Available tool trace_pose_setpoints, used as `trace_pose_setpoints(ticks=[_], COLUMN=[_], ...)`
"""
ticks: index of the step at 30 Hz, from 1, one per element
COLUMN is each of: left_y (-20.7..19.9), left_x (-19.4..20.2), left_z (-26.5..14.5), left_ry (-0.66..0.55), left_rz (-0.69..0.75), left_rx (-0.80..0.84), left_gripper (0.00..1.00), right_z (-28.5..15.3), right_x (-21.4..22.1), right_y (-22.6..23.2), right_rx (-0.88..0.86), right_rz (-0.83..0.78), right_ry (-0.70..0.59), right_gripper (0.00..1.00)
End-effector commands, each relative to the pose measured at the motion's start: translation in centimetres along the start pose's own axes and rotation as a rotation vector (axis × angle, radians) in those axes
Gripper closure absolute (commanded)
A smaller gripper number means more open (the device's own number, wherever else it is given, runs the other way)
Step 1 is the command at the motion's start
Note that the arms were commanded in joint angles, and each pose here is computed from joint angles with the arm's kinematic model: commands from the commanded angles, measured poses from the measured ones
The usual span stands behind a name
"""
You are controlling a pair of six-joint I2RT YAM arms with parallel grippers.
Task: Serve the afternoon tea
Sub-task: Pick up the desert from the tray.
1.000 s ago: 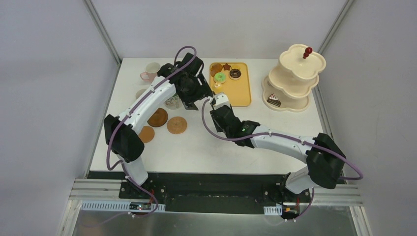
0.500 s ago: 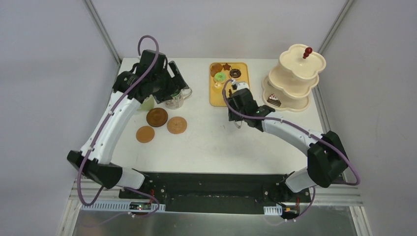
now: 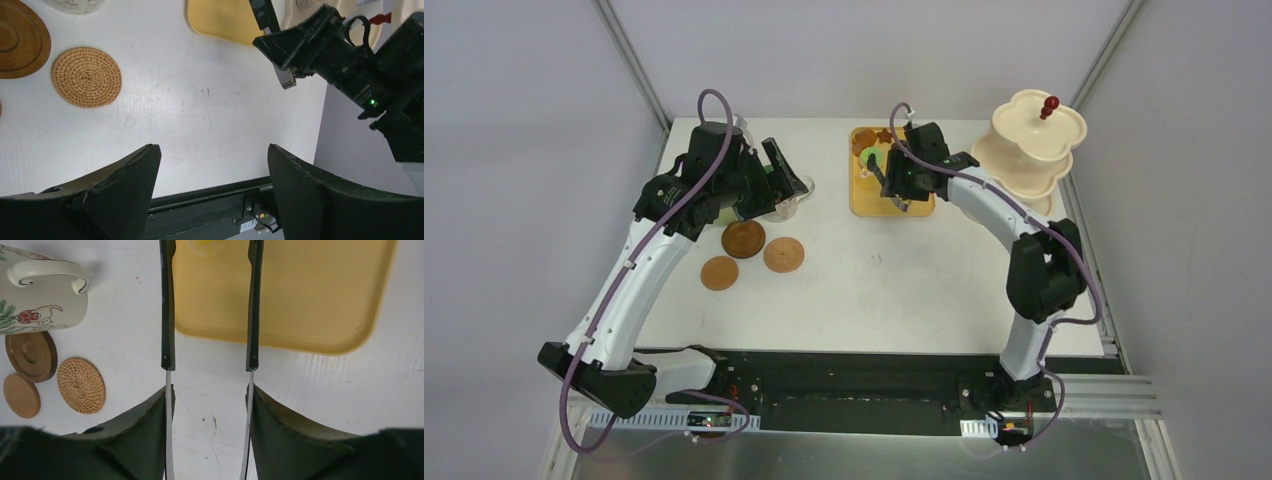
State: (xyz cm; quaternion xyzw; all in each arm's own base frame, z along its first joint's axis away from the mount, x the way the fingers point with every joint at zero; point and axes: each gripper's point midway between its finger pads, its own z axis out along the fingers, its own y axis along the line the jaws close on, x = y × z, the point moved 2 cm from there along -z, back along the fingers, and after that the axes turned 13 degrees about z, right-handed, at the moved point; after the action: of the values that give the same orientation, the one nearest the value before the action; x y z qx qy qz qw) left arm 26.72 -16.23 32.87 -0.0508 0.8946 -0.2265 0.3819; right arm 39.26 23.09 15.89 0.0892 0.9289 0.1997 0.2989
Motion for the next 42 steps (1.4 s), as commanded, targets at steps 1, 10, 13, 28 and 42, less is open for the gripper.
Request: trace_pose_setpoints(ticks=[1, 10, 13, 28, 42], left_y=[-0.6, -0.1, 0.0, -0.5, -0.3], left_x=[-0.7, -0.3, -0.3, -0.2, 0.1], left_z=[-1.2, -1.9, -1.9, -1.8, -1.8], left_ry=[-0.033, -0.037, -0.036, -0.026, -0.017], left_rz=[0.050, 0.065, 0.062, 0.040, 0.015], left_rx=[0.034, 0.022, 0.022, 0.047, 0.039], left_gripper=[0.19, 0.19, 0.19, 0.18, 0.18], right_z=[0.0, 1.0, 1.4, 4.2, 5.6], right_x=[-0.5, -1.4, -1.2, -0.8, -0.4], right_y=[2.0, 2.0, 1.8, 1.8, 2.4], right_rx=[-0.036, -0.007, 0.008, 0.089, 0.170], right_rz=[0.047, 0.040, 0.027, -0.091, -0.220], right_ry=[0.094, 0.117, 0.126, 0.150, 0.124], right_gripper=[0.43, 0.40, 0.40, 0.41, 0.43])
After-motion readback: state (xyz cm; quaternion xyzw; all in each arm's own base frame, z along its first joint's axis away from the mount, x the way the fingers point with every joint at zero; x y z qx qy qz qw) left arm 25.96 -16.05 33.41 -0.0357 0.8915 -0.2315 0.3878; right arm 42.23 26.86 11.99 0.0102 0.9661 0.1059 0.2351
